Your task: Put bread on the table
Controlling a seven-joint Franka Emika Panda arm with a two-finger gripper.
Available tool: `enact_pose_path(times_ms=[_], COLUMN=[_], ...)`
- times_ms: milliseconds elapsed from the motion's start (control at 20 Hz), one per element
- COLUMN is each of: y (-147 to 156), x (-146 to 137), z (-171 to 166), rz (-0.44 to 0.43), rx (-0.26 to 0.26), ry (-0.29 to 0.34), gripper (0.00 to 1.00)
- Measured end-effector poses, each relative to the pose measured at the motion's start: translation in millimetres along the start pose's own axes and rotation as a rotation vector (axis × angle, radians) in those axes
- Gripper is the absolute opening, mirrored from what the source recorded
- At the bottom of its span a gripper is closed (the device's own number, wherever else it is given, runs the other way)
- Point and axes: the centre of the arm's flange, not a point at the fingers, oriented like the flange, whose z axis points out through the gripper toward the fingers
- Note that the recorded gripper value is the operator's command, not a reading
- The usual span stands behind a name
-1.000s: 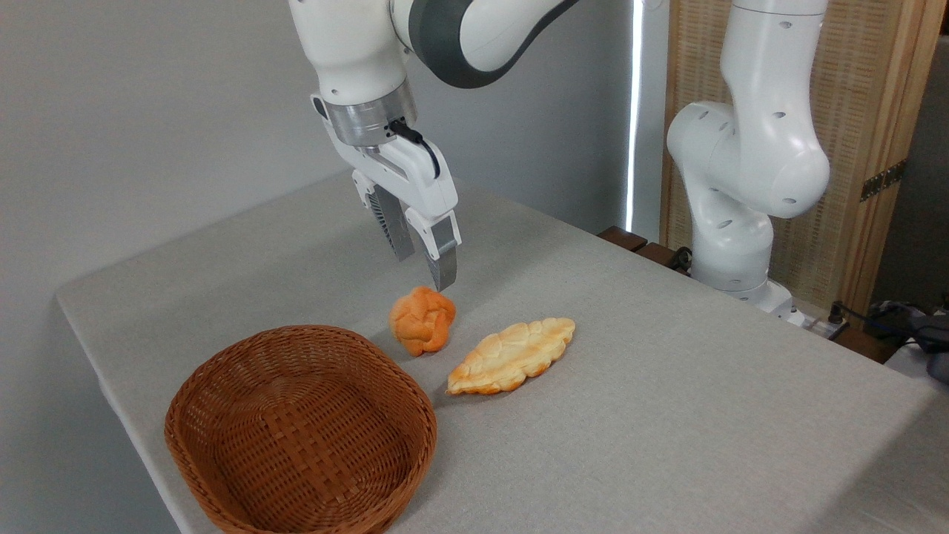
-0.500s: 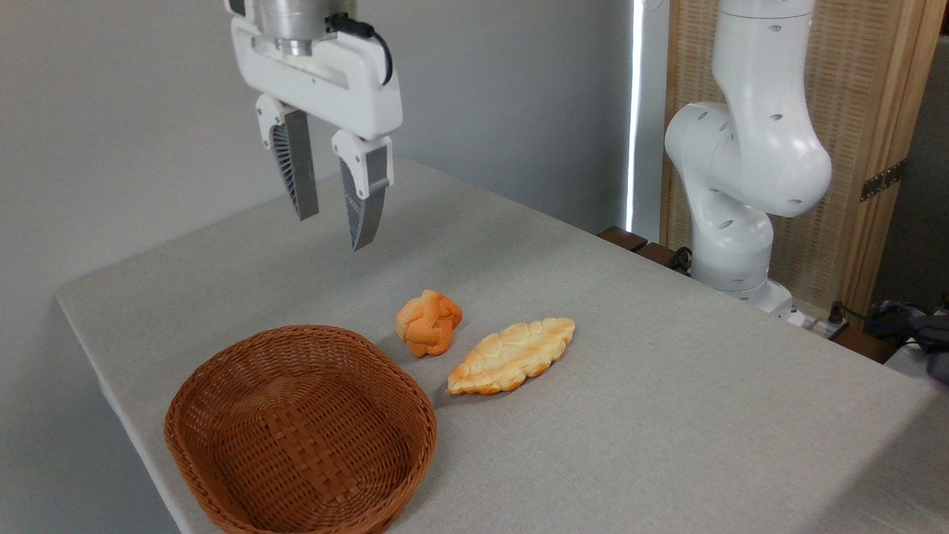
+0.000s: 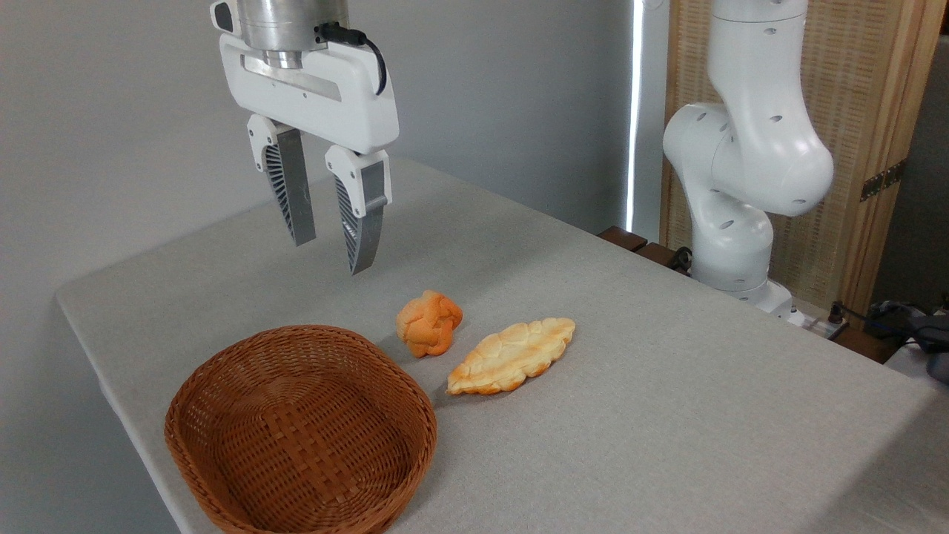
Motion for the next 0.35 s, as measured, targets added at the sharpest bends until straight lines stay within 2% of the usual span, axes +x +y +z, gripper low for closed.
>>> enact_pose_path(times_ms=[150,350], y=[3.3,2.4], x=[-5.8,-7.0], z=[-2.4,-6.5], rz=[0.02,0.059], rx=[-0.027,-0.028], ry=[-0.049,-0.05], gripper=[1.0,1.0])
